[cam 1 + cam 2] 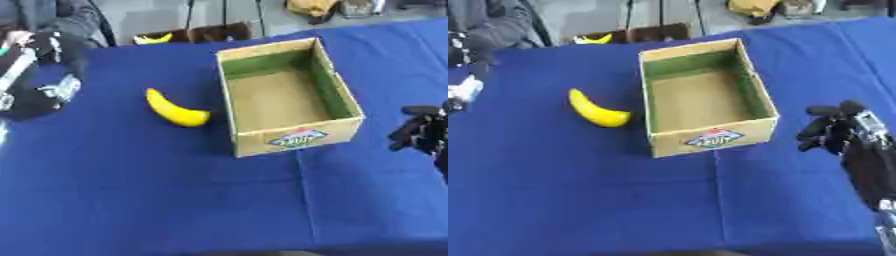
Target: Pick up objects on the table and place them in the box.
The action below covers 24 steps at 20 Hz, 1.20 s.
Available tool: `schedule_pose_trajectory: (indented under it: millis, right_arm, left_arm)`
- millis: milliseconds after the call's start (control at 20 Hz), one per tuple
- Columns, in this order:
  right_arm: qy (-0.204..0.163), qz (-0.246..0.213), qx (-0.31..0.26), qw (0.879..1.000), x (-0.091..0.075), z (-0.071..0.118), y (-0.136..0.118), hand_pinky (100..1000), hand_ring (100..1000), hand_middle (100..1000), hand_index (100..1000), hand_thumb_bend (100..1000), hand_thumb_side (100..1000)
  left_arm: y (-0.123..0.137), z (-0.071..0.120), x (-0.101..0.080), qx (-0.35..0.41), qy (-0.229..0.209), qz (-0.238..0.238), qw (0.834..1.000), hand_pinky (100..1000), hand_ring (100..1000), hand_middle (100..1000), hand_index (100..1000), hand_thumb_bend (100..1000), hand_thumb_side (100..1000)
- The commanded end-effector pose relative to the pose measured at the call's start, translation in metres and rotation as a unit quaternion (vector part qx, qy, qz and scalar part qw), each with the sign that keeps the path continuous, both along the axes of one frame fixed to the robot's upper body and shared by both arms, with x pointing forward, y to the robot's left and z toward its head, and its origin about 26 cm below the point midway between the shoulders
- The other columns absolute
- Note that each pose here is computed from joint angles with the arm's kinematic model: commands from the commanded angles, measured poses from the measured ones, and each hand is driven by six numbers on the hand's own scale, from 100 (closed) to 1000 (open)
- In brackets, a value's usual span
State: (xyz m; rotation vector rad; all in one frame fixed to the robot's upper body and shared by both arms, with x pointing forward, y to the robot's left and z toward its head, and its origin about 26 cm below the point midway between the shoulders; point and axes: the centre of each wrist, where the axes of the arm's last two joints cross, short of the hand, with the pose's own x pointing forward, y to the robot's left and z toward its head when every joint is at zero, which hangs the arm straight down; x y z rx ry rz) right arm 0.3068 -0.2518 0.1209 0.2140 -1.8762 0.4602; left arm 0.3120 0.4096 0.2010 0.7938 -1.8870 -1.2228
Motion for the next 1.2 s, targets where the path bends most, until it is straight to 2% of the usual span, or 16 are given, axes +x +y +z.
schedule_pose_trajectory:
  millis: [50,250,450,600,750,850,900,1200]
  right_arm:
    - [-0.012,0.005,-0.01,1.0,-0.001,0.008,-0.002,553,596,511,754,100,1000]
    - [-0.01,0.008,-0.012,1.0,-0.001,0.007,-0.001,553,596,511,754,100,1000]
    - [-0.009,0.012,-0.014,1.0,-0.001,0.007,0.0,553,596,511,754,100,1000]
    - [-0.01,0.015,-0.014,1.0,-0.001,0.008,0.001,553,596,511,754,100,1000]
    - [-0.01,0.02,-0.015,1.0,-0.001,0.008,0.002,554,596,511,754,100,1000]
    - [-0.011,0.023,-0.015,1.0,0.0,0.009,0.004,554,596,511,754,100,1000]
    - [-0.011,0.024,-0.015,1.0,0.0,0.009,0.004,554,596,511,754,100,1000]
    - [-0.011,0.027,-0.016,0.999,0.001,0.01,0.006,554,596,511,755,100,1000]
  left_arm:
    - [0.011,0.024,0.008,0.115,-0.002,0.009,0.993,652,691,742,822,205,327]
    - [0.014,0.03,0.028,0.186,0.018,0.005,0.982,656,693,741,827,234,334]
    - [0.011,0.027,0.052,0.201,0.035,0.003,0.979,650,690,740,831,200,351]
    - [0.001,0.023,0.072,0.204,0.042,0.0,0.978,648,689,738,830,208,348]
    - [-0.011,0.016,0.09,0.223,0.053,-0.009,0.973,647,686,731,827,229,362]
    - [-0.019,0.009,0.1,0.236,0.06,-0.017,0.97,641,664,654,805,244,372]
    - [-0.023,0.006,0.105,0.242,0.063,-0.022,0.968,639,658,646,804,243,376]
    - [-0.044,-0.014,0.12,0.267,0.076,-0.043,0.96,636,642,637,794,242,375]
